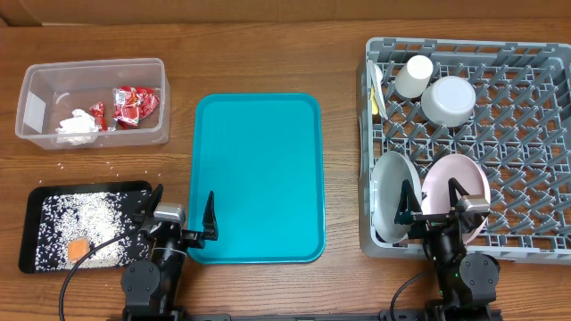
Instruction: Sort waste into correct bins and load items into the dishwasher rack
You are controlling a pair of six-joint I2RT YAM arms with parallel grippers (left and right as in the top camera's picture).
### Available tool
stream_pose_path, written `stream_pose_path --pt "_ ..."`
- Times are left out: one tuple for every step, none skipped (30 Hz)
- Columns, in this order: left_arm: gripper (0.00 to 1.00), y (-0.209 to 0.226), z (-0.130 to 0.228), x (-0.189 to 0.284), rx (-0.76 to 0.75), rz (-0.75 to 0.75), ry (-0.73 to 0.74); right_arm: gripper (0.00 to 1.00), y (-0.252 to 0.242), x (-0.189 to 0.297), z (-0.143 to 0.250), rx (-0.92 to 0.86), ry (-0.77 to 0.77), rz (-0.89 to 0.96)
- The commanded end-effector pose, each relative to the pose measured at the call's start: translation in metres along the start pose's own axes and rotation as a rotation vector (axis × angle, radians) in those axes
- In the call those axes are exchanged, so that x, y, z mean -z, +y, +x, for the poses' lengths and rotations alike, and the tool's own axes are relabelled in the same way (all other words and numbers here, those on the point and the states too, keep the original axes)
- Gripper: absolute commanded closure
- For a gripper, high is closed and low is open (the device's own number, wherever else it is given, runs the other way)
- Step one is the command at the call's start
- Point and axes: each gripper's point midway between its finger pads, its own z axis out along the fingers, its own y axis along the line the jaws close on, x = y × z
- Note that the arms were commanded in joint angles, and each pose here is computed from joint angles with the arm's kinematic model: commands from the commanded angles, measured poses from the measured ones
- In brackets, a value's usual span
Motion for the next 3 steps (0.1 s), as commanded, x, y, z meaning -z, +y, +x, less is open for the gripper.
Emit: stream_pose_path --pt "0.0 0.0031 -0.0001 0.0005 -0.008 -0.016 -0.004 0.0 -0.0032 0.0 0.0006 0.001 -0.009 0.013" --pt "0.0 0.0032 -0.0001 0.0005 -0.008 -0.016 -0.004 0.0 -0.0031 0.0 0.0005 0.001 -0.01 0.013" --pt "0.0 0.0031 -0.0001 0.0005 -0.008 -0.016 -0.004 0.0 -0.0032 0.0 0.0006 0.001 -0.009 0.013"
